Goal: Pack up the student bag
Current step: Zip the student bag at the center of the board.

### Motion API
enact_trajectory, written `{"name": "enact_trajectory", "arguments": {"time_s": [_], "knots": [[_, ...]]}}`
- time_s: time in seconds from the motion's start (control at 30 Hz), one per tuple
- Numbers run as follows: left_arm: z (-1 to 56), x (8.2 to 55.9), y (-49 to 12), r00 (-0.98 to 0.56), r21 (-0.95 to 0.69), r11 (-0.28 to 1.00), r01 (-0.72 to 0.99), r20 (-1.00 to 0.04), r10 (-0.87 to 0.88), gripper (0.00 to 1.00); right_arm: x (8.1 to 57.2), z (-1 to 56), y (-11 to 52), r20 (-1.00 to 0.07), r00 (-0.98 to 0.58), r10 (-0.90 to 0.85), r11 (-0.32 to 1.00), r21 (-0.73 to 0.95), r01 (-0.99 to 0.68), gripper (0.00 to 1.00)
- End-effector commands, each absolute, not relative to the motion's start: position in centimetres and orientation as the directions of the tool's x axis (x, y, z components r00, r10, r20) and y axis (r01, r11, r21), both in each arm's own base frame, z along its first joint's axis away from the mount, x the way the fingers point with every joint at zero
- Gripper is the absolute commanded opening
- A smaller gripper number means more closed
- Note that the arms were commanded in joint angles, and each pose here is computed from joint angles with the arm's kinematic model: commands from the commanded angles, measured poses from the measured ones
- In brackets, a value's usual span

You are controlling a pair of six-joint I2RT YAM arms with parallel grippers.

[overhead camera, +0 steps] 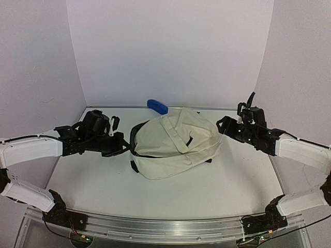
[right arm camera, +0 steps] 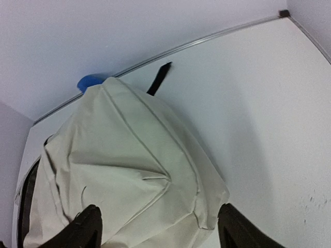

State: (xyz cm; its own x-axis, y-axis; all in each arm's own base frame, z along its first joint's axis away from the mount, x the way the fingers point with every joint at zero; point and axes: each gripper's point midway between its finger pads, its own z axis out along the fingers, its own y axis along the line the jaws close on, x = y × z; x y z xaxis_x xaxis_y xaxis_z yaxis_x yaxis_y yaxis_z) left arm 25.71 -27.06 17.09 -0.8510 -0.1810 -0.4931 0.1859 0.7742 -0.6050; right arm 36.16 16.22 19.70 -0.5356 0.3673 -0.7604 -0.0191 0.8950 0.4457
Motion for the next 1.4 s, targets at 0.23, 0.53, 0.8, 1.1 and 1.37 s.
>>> {"name": "enact_trajectory", "arguments": {"time_s": [0.23,0.53,0.8,1.1,1.37], "knots": [[20.4,26.8,-27.3,-0.801,-0.639,0.735,0.228,-0.552,-0.231,0.0,30.3,25.6,31.4,-0.892,-0.449,-0.055,0.735,0.268,-0.623,0.69],[20.2,27.2,-27.0,-0.806,-0.642,0.742,0.192,-0.535,-0.255,0.0,27.1,22.1,41.7,-0.888,-0.356,-0.292,0.611,0.113,-0.784,0.63],[20.2,27.7,-27.3,-0.814,-0.64,0.747,0.183,-0.524,-0.25,0.0,26.6,18.3,46.2,-0.855,-0.253,-0.453,0.546,-0.041,-0.837,0.54],[20.5,28.1,-27.1,-0.81,-0.637,0.749,0.184,-0.53,-0.252,0.0,26.7,15.0,48.2,-0.801,-0.201,-0.563,0.513,-0.149,-0.845,0.37],[20.7,28.4,-26.9,-0.805,-0.637,0.75,0.181,-0.534,-0.259,0.0,26.9,13.4,48.5,-0.783,-0.202,-0.588,0.509,-0.164,-0.845,0.32]]}}
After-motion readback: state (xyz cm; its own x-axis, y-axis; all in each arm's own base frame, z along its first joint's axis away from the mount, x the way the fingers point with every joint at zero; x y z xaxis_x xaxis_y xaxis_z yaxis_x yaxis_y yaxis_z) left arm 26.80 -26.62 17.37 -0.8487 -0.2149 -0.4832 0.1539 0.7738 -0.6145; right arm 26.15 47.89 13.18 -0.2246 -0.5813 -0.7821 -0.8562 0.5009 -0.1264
